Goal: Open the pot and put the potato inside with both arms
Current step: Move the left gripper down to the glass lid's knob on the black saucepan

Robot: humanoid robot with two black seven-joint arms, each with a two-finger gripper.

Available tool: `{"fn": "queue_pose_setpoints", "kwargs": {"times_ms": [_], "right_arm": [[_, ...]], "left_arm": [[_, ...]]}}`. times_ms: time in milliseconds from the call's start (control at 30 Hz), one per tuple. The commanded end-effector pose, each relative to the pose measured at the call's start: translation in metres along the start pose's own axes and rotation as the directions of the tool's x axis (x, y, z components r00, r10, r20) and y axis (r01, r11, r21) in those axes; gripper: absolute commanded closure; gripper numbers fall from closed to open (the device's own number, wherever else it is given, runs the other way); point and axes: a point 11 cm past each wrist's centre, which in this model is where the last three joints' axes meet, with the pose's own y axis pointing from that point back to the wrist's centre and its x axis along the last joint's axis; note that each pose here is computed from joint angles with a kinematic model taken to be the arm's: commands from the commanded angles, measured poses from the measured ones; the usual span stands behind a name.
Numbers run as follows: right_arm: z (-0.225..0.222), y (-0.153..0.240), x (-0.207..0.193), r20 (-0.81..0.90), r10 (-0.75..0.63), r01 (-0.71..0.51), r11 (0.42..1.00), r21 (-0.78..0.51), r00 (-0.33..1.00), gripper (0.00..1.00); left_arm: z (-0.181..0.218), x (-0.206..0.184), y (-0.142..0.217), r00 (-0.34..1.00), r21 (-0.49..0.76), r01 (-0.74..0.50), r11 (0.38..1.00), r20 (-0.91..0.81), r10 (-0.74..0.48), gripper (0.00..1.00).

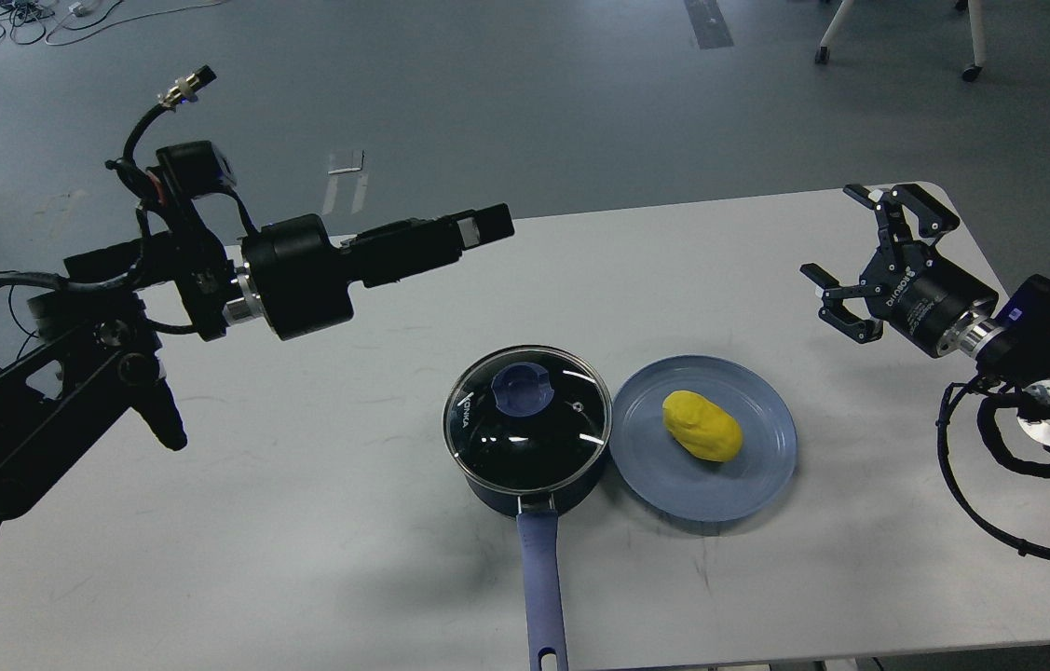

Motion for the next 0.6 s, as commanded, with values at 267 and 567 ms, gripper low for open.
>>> {"fn": "queue_pose_setpoints", "kwargs": {"times_ms": [267,567], "right_arm": [[0.001,-0.001,-0.001,0.001,-0.003,0.003,1.0,-0.002,1.0,0.0],[0.004,-0.002,-0.003,0.004,-0.008,0.008,1.0,-0.005,1.0,0.0]], "left_arm": [[-0.038,-0.053,-0.036,0.831,0.247,0.288,0.925,0.415,-0.369,0.02],[-0.068,-0.083,-0.043,0.802,0.312,0.363,0.878,0.374,-0.465,0.02]]}}
